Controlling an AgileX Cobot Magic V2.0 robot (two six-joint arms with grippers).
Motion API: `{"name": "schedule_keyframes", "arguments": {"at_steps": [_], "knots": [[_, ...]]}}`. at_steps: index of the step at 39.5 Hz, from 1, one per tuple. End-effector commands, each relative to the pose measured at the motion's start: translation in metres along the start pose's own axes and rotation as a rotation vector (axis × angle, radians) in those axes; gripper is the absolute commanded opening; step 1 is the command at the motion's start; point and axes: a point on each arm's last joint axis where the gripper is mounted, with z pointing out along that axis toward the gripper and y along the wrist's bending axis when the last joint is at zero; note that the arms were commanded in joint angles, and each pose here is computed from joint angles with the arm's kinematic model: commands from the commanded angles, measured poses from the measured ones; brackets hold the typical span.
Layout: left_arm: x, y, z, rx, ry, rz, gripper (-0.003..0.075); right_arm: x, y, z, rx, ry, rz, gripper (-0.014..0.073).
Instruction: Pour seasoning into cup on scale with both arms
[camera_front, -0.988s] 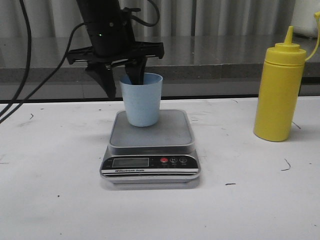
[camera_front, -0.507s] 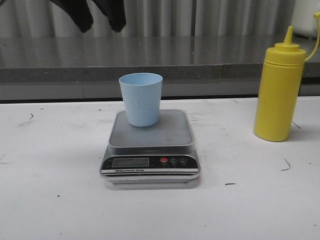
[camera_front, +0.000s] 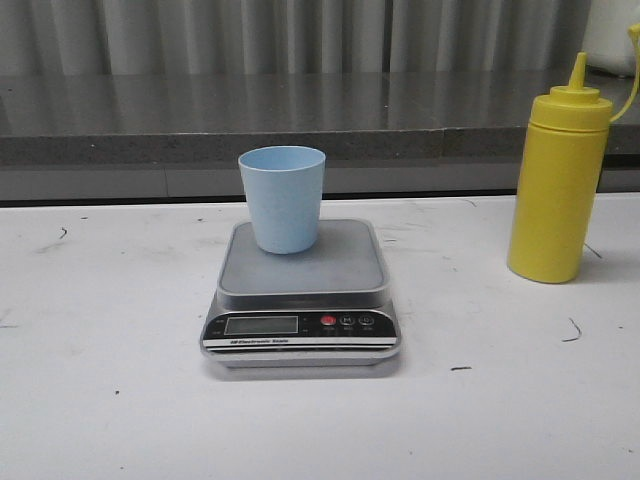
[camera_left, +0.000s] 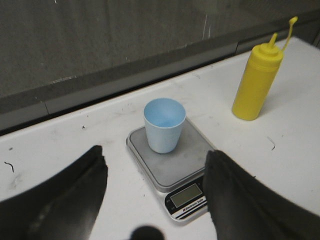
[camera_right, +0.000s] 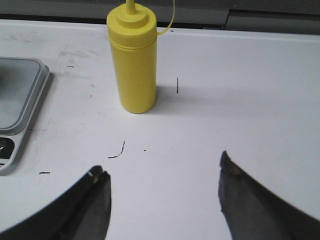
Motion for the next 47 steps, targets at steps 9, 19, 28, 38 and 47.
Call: {"name": "schedule_keyframes", "arguments": {"at_steps": [9,19,28,38,47], "knots": [[0.026,0.004,-0.080,0.007,-0.354,-0.006,0.0421,-0.013,0.000,-0.003,0.003,-0.081,-0.014,0.0487],[0.032,0.007,-0.078,-0.033,-0.288,0.038,0.0421,-0.016,-0.001,-0.003,0.010,-0.115,-0.024,0.0487],[0.033,0.007,-0.075,-0.034,-0.280,0.041,0.0421,-0.017,-0.001,-0.003,0.010,-0.119,-0.024,0.0487],[0.031,0.005,-0.075,0.000,-0.296,-0.001,0.0421,-0.017,0.000,-0.003,0.008,-0.120,-0.021,0.0487],[0.031,0.004,-0.075,0.005,-0.295,-0.009,0.0421,-0.017,0.000,-0.003,0.008,-0.120,-0.021,0.0487]]}}
